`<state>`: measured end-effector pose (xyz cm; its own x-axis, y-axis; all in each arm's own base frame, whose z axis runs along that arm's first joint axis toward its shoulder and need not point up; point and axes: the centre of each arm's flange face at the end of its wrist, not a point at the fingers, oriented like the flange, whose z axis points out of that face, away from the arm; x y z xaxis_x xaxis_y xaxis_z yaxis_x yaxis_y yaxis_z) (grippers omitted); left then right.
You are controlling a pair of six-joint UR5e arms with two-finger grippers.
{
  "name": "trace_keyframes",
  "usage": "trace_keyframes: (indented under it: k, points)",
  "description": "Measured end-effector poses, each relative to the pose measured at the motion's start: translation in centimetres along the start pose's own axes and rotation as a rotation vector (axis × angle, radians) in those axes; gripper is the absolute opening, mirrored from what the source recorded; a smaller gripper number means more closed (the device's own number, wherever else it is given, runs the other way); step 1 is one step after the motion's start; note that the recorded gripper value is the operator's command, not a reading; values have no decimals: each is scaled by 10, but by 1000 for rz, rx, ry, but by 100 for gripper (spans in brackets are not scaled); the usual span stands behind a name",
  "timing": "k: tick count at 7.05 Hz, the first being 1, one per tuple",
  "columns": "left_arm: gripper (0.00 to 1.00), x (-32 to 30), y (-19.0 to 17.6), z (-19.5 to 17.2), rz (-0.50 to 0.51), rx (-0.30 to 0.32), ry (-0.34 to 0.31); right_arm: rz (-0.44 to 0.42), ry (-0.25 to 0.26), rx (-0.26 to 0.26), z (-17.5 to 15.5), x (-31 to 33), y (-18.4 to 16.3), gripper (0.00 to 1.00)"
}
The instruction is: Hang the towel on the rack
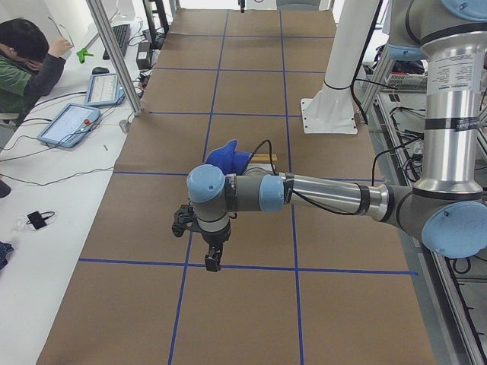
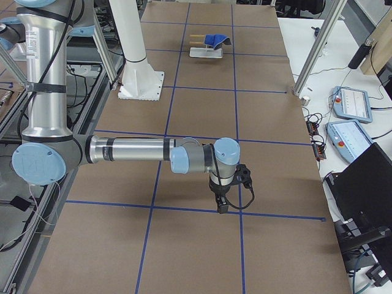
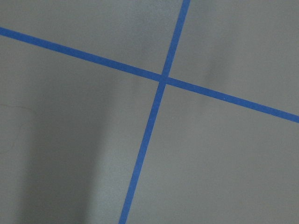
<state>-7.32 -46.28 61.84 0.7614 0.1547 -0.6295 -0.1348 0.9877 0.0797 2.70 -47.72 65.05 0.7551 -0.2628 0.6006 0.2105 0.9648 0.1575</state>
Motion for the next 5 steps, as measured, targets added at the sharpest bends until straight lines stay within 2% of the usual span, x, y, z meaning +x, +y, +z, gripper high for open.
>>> trace_keyframes:
  k: [5]
  points:
    - [99, -2, 1, 2, -6, -6, 1, 0, 0, -1, 0, 0, 1, 100]
